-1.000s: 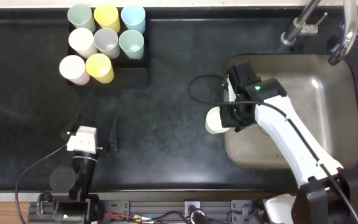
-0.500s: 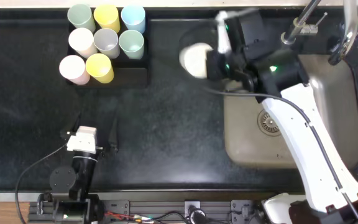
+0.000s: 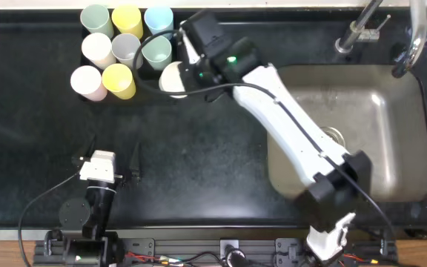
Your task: Store Cups
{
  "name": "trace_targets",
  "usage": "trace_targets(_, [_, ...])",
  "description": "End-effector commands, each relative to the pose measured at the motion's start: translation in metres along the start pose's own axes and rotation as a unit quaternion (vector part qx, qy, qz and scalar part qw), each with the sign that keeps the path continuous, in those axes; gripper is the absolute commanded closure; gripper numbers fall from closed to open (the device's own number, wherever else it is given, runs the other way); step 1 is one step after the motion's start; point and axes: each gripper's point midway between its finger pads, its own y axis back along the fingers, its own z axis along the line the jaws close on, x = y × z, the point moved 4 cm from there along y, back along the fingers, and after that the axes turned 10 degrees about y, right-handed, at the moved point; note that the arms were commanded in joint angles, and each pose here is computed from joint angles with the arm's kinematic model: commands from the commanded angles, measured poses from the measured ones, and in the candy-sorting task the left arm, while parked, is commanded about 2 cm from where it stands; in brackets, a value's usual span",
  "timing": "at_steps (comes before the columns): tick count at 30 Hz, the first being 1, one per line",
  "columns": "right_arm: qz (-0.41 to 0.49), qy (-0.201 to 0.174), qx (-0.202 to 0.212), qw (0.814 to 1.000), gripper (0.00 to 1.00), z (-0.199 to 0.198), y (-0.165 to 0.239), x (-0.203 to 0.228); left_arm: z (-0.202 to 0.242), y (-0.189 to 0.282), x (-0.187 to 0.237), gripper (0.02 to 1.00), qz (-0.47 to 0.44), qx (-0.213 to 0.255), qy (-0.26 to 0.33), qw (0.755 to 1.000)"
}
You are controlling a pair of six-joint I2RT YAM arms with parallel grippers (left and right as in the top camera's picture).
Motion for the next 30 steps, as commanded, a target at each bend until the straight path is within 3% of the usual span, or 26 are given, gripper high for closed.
trace_targets(1, [-0.003,-0.004,-0.014,1.0,0.956,0.016,-0.021,-0.006,-0.004,0.001,-0.001,0.018,-0.003,0.011,0.001,1.0])
trace_targets(6, [0.007,-0.027,-0.011,1.0,0.956,0.016,-0.044,-0.004,-0.004,0.001,-0.001,0.02,-0.003,0.011,0.001,1.0])
trace_targets(30, [0.017,-0.026,0.012,0.999,0.958,0.008,-0.095,0.0,-0.004,0.001,-0.001,0.018,-0.003,0.011,0.001,1.0])
